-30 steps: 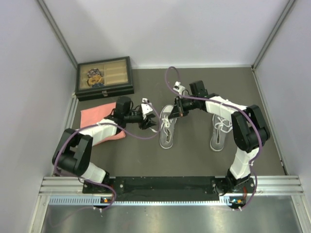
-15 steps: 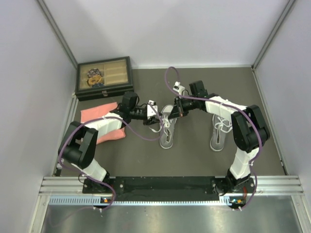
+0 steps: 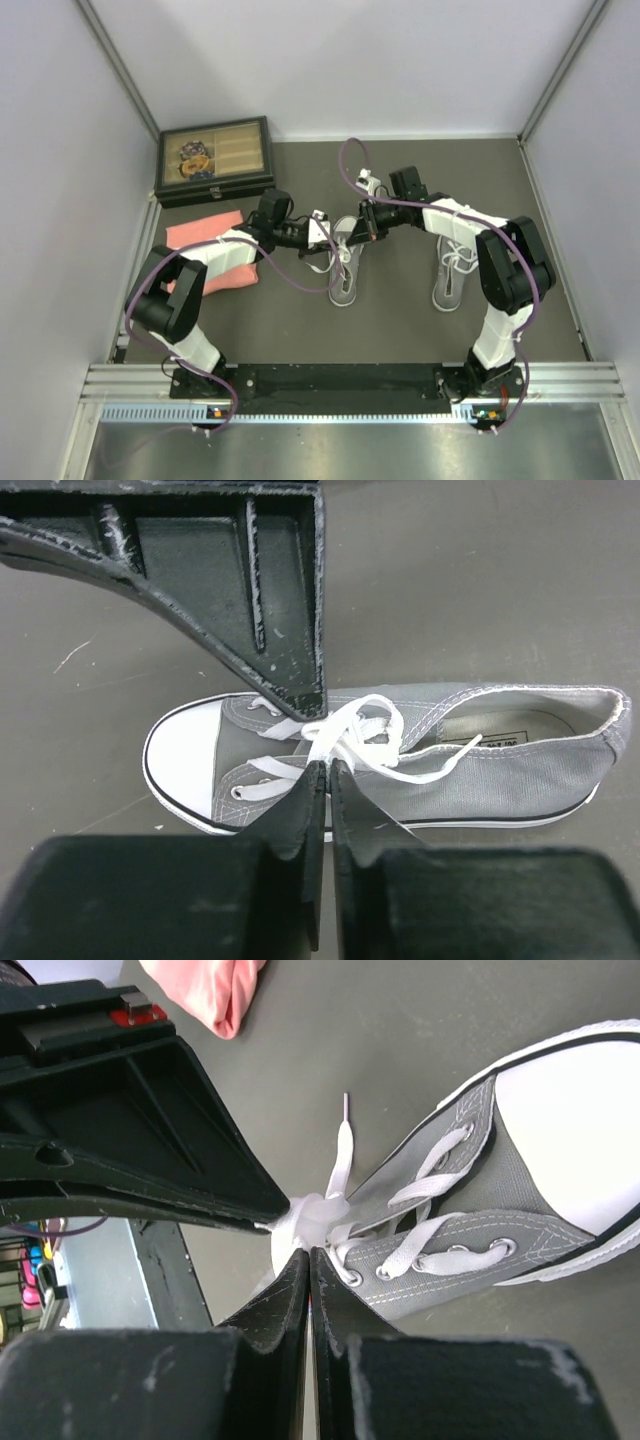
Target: Tie the shoes
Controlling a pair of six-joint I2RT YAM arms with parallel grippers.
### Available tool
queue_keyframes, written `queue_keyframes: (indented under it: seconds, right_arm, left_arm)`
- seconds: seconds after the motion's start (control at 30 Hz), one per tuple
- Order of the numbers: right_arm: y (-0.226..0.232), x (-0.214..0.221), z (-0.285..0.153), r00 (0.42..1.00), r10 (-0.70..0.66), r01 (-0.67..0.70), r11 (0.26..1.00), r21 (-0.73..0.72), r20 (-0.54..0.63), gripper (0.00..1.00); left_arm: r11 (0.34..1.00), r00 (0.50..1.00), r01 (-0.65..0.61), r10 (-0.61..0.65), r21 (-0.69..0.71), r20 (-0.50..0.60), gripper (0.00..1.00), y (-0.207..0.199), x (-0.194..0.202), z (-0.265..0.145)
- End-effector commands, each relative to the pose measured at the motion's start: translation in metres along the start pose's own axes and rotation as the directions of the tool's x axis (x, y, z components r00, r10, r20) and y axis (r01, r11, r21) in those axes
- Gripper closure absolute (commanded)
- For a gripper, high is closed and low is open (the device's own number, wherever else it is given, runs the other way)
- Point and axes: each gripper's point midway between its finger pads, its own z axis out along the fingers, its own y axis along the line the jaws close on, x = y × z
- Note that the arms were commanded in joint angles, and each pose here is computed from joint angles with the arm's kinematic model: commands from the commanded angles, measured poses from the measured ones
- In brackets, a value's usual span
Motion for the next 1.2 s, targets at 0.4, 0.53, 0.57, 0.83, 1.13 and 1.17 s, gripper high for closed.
queue_keyframes:
  seconds: [0.4, 0.53, 0.57, 0.83, 1.13, 1.17]
  right_arm:
    - [0.007, 0.009, -0.033, 0.999, -0.046, 0.046, 0.996, 0.082, -0.002, 1.00]
    - [0.001, 0.021, -0.037, 0.999, -0.042, 0.044, 0.993, 0.109, -0.027, 1.00]
    - [-0.002, 0.024, -0.038, 0.999, -0.033, 0.037, 0.992, 0.122, -0.036, 1.00]
    - [-0.015, 0.031, -0.048, 0.999, -0.022, 0.030, 0.984, 0.175, -0.048, 1.00]
    - [-0.019, 0.037, -0.051, 0.997, -0.038, 0.049, 0.981, 0.189, -0.061, 1.00]
    - [-0.020, 0.037, -0.051, 0.997, -0.038, 0.049, 0.981, 0.188, -0.062, 1.00]
  left_arm:
    - [0.997, 1.000, 0.020, -0.021, -0.079, -0.010, 1.00, 0.008, -0.008, -0.022]
    - [0.996, 0.999, 0.045, -0.047, -0.072, -0.017, 1.00, 0.003, -0.003, -0.024]
    - [0.996, 0.999, 0.049, -0.050, -0.072, -0.020, 1.00, 0.001, -0.003, -0.024]
    - [0.982, 0.990, 0.138, -0.142, -0.127, -0.023, 1.00, 0.010, 0.006, -0.029]
    - [0.955, 0.971, 0.235, -0.239, -0.182, -0.003, 1.00, 0.024, 0.013, -0.032]
    - [0.953, 0.969, 0.243, -0.247, -0.182, -0.001, 1.00, 0.025, 0.014, -0.030]
